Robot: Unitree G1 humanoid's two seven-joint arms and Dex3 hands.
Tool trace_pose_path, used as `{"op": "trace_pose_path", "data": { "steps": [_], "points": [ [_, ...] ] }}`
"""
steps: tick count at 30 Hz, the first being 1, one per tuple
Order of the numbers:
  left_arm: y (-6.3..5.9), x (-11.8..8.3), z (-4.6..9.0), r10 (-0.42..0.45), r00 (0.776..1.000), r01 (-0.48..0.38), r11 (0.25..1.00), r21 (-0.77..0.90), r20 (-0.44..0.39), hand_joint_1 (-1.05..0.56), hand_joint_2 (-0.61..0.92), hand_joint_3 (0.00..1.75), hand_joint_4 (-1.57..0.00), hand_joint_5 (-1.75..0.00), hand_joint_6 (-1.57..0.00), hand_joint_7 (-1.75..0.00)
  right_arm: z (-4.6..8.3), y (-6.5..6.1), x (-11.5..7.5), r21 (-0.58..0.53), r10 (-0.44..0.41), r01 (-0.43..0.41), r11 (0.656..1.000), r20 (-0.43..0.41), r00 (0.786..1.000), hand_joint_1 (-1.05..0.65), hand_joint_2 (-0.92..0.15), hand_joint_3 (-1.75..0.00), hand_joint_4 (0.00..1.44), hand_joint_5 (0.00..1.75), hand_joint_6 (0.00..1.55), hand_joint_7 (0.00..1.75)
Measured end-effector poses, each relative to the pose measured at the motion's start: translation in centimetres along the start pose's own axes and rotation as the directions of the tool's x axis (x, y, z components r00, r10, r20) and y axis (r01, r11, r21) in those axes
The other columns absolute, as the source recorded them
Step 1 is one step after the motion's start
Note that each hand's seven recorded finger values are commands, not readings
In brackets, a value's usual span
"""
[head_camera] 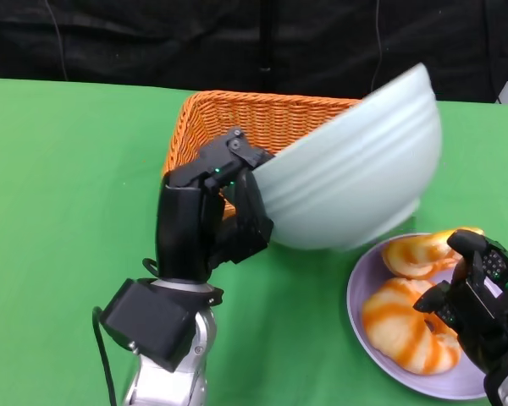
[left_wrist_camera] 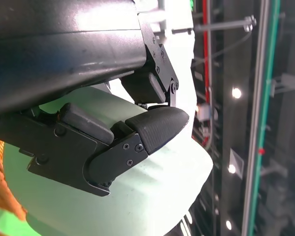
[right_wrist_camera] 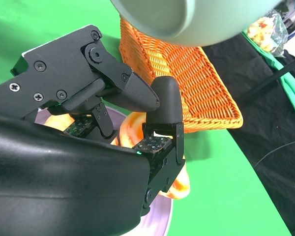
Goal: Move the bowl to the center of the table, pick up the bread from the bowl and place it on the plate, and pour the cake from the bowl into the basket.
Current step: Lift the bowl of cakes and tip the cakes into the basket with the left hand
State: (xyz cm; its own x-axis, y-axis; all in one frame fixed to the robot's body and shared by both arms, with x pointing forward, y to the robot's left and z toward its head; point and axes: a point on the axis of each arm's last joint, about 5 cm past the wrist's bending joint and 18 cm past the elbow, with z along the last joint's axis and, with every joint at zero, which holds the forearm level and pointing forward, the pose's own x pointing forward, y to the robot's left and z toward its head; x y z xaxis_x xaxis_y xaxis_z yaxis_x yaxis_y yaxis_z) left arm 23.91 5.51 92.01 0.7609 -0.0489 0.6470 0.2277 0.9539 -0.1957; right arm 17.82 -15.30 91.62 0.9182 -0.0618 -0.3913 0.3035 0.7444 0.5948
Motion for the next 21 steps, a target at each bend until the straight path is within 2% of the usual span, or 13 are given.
{"op": "trace_pose_path", "data": {
  "steps": [8,9,12,21],
  "points": [
    [-0.5,0.4,0.0,0.062,0.998,-0.062,0.998,-0.005,-0.008,-0.20,0.50,1.18,-0.90,-1.51,-0.94,-1.20,0.1,0.0,0.1,-0.002,-0.001,0.001,1.000,0.001,1.000,-0.09,-0.76,-0.98,0.85,1.75,0.68,1.66],
    [-0.6,0.6,0.0,0.067,0.998,-0.067,0.998,-0.009,-0.008,-0.19,0.45,1.26,-0.89,-1.52,-0.93,-1.23,0.1,0.0,0.2,-0.002,-0.002,0.002,1.000,0.000,1.000,-0.09,-0.76,-0.98,0.84,1.75,0.68,1.66],
    [-1.2,1.1,0.0,0.087,0.996,-0.087,0.996,-0.026,-0.001,-0.19,0.40,1.35,-0.89,-1.52,-0.92,-1.24,0.1,-0.1,0.2,-0.001,-0.004,0.004,1.000,-0.001,1.000,-0.09,-0.79,-0.94,0.84,1.75,0.67,1.66],
    [-1.6,1.2,-0.2,0.091,0.996,-0.092,0.995,-0.035,-0.014,-0.20,0.39,1.38,-0.89,-1.50,-0.93,-1.21,0.2,0.0,0.2,-0.001,-0.006,0.006,1.000,0.001,1.000,-0.09,-0.80,-0.92,0.83,1.75,0.66,1.67]
  ]
}}
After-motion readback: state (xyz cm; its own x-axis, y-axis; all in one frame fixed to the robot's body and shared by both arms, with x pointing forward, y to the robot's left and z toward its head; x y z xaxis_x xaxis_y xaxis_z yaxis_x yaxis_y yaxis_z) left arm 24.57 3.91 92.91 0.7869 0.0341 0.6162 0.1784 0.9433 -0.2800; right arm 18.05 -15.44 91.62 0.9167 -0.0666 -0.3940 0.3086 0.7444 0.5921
